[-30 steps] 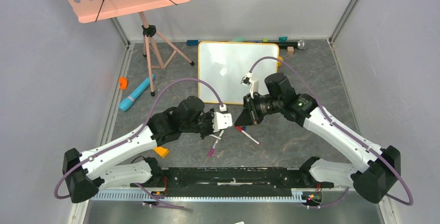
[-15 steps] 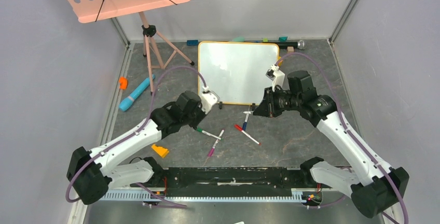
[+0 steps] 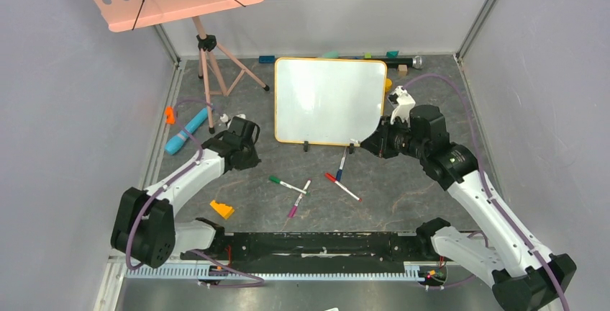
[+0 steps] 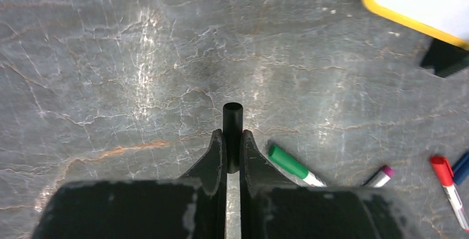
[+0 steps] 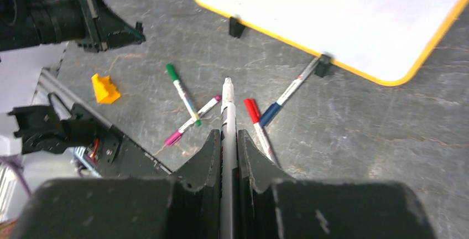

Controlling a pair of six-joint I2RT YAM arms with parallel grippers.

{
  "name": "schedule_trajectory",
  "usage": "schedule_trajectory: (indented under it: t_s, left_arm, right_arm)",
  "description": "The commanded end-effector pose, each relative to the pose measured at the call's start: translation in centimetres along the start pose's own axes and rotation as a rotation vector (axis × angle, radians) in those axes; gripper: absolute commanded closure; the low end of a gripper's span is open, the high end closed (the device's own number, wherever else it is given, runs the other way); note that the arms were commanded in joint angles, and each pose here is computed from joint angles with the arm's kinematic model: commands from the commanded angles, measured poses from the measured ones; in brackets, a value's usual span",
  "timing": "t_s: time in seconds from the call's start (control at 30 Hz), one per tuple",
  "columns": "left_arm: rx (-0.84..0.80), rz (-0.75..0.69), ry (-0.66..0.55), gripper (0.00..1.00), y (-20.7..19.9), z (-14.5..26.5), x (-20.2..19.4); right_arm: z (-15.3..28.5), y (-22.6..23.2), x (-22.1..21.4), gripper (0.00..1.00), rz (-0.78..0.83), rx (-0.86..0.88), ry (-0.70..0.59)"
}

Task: Write a sentence on the whiteboard
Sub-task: Place the pen cap at the center of the board.

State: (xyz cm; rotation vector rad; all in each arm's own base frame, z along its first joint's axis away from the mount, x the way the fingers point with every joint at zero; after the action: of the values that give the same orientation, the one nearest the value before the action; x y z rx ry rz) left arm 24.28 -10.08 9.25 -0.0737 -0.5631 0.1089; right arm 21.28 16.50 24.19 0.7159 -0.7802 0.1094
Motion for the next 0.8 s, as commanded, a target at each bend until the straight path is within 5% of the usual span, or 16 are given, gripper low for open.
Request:
schedule_trajectory:
  t_s: [0.0,0.53,0.6,0.77]
  left_arm:
    - [0.038,0.191,-0.015,0.97,0.2,-1.6,0.3]
    - [0.136,0.378,0.006,0.91,1.8,-4.6,-2.4]
    - [0.178,0.403,-0.005,0.84,2.3,-4.5,-2.3]
    - [0.19,0.44,-0.025,0.45,2.5,-3.8,-1.2]
  right_arm:
    - [0.6,-1.0,1.8,1.0,-0.005,-0.09,-0.128]
    - [1.1,-1.0,3.9,1.0,-0.094,-0.103,-0.303]
    - [1.3,-0.7,4.7,1.0,-0.105,-0.092,-0.342]
    - [2.1,-0.4,6.5,1.0,-0.087,-0.12,-0.396]
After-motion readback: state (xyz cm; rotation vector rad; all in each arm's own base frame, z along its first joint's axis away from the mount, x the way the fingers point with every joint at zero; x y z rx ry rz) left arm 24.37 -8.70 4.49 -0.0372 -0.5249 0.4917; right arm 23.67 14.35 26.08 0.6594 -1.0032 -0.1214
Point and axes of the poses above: each gripper's point midway between its finger pads, its own z axis back along the fingers, its own y axis along the line the jaws close on, x = y × z, the point moved 3 cm from there along z, back along the fingers, and after that the axes turned 7 degrees about -z, right-handed, at the moved point
